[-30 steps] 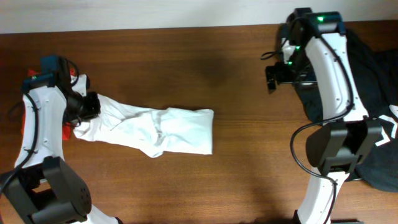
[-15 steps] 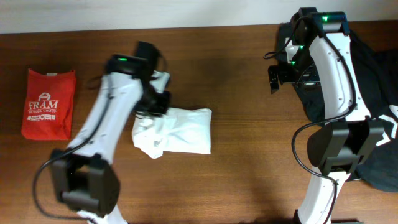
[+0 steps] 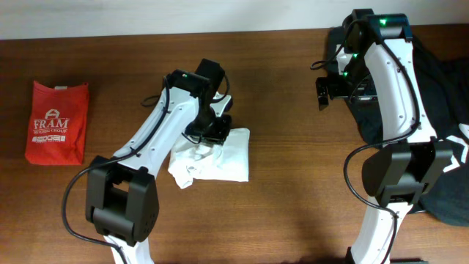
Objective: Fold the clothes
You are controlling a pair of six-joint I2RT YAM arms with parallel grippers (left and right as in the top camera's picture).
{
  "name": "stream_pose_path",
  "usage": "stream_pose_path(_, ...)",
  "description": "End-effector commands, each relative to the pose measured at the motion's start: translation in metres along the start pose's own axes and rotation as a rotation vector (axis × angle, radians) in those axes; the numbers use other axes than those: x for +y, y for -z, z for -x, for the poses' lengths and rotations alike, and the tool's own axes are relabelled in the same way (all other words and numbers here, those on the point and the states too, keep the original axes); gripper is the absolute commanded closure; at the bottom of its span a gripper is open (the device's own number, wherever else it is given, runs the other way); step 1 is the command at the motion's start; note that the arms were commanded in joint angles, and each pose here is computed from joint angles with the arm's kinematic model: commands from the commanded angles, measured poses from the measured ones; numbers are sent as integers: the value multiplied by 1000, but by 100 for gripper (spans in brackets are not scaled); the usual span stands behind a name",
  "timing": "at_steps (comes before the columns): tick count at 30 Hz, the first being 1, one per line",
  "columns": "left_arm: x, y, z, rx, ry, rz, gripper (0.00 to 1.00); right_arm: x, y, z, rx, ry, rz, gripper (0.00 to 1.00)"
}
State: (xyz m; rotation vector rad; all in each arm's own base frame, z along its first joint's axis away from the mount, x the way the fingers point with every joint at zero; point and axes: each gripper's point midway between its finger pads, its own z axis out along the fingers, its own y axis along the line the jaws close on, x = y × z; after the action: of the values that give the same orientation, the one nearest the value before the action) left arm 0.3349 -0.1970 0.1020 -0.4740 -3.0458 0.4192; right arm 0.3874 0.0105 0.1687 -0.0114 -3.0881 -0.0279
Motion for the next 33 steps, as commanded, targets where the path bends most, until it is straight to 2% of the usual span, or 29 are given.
stream_pose_path(1, -28, 0, 4, 0, -2, -156, 84, 3, 2, -1, -3, 1, 10, 1)
stream_pose_path(5, -37, -1, 2, 13, -7, -191, 81, 2, 2, 0, -6, 1, 11, 1)
stream_pose_path(6, -38, -3, 0, 23, -9, -189, 70, 3, 2, 0, -6, 1, 10, 1)
stream_pose_path(8, -42, -4, -2, 29, -18, -192, 60, 2, 2, 1, -8, 1, 10, 1)
stream_pose_path(10, -52, -4, -1, 25, -35, -227, 42, 3, 2, 2, -13, 1, 11, 1)
stream_pose_path(12, -61, -2, 0, 9, -137, -281, 35, 4, 2, 2, -14, 2, 17, 1)
stream_pose_path(14, -50, 8, 7, -24, -192, -266, 33, 11, 2, 2, -11, 4, 57, 1)
stream_pose_path(19, 13, 54, 56, -227, -87, -233, 30, 67, 9, -3, -12, 184, 317, 1)
stream_pose_path(22, 58, 62, 77, -318, -20, -202, 30, 107, 13, -12, -2, 280, 425, 1)
stream_pose_path(25, 85, 44, 76, -273, 48, -196, 30, 152, 8, -27, 34, 380, 502, 1)
stream_pose_path(33, 103, -38, 45, 6, 157, -227, 30, 251, -26, -72, 130, 552, 707, 1)
